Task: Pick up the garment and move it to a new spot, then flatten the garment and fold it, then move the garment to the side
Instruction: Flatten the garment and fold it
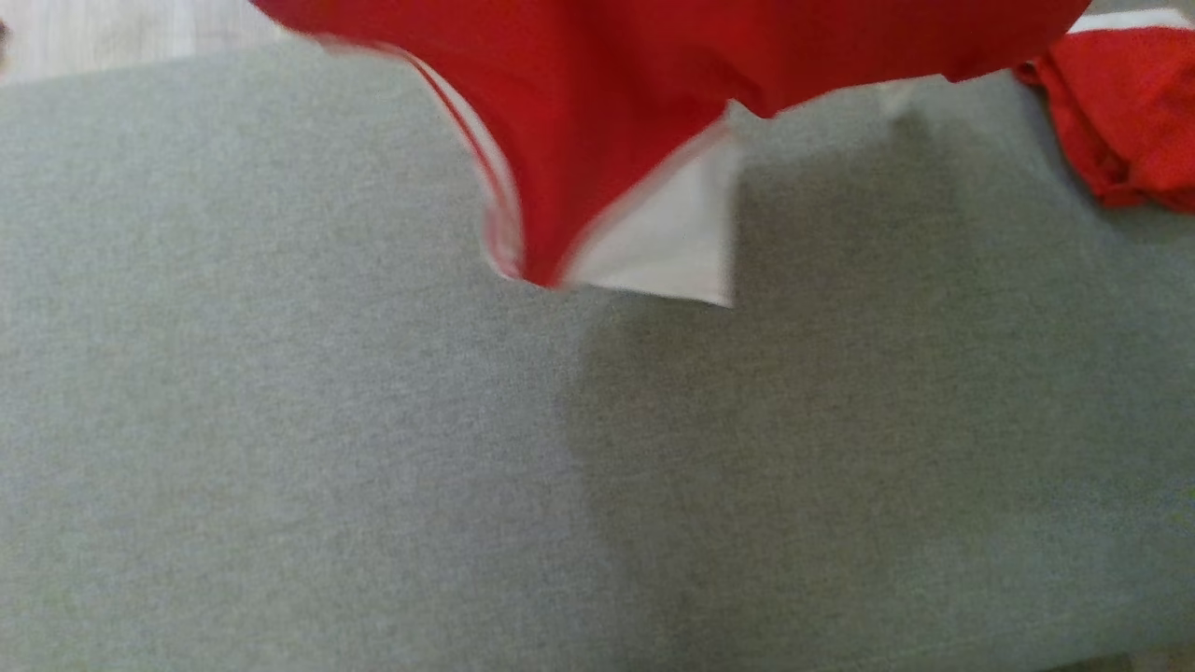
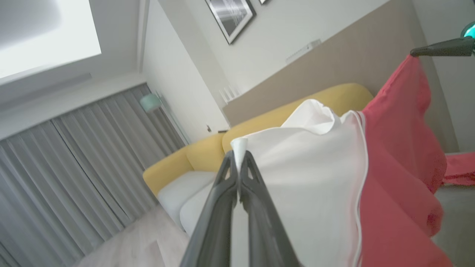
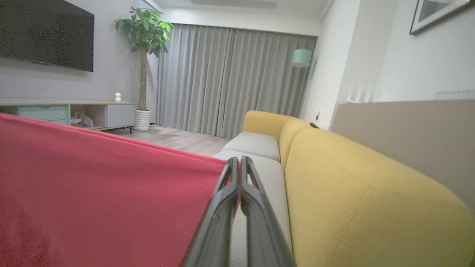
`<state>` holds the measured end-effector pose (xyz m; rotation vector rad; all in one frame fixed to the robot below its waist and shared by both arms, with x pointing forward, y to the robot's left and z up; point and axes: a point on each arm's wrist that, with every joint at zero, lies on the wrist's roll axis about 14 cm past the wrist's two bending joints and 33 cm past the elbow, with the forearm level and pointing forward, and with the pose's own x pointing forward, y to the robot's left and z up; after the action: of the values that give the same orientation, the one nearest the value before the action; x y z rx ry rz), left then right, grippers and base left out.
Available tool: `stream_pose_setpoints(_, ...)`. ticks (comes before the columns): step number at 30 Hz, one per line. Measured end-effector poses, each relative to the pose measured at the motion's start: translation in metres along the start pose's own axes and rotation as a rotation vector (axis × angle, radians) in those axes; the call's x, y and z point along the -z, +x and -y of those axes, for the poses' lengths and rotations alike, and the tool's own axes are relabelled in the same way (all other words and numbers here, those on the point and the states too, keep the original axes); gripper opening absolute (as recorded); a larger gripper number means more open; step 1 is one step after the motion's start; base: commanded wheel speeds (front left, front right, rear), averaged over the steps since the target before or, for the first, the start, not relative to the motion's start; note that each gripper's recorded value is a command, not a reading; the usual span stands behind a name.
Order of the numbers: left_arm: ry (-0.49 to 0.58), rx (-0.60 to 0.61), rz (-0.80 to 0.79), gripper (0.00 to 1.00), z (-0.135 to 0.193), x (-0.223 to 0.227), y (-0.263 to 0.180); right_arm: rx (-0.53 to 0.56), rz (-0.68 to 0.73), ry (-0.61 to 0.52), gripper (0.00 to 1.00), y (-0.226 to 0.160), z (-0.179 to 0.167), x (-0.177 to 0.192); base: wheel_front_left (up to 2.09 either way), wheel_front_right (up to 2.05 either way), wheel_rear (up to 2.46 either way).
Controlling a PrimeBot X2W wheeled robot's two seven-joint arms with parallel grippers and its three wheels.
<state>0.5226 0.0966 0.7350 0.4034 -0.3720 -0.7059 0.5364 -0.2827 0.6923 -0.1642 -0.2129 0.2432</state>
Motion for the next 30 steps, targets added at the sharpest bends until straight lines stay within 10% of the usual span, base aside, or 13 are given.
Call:
stream_pose_setpoints(11,0.132,-0.073,0.178,0.0,-0.043,-0.106,0.004,-0.021,0.21,-0.178,0.0,0.005,0.006,-0.108,0.0,0.0,0.0)
stream_pose_setpoints(21,-0.001,-0.139,-0.002,0.0,-0.065,0.016,0.067,-0.044,0.026,-0.141,0.0,0.088,-0.013,-0.014,0.0,0.0,0.0)
stream_pose_setpoints(30,0.103,-0.291,0.136,0.0,-0.112,0.044,0.1,0.029,0.13,-0.155,0.0,0.153,-0.001,0.017,0.0,0.0,0.0)
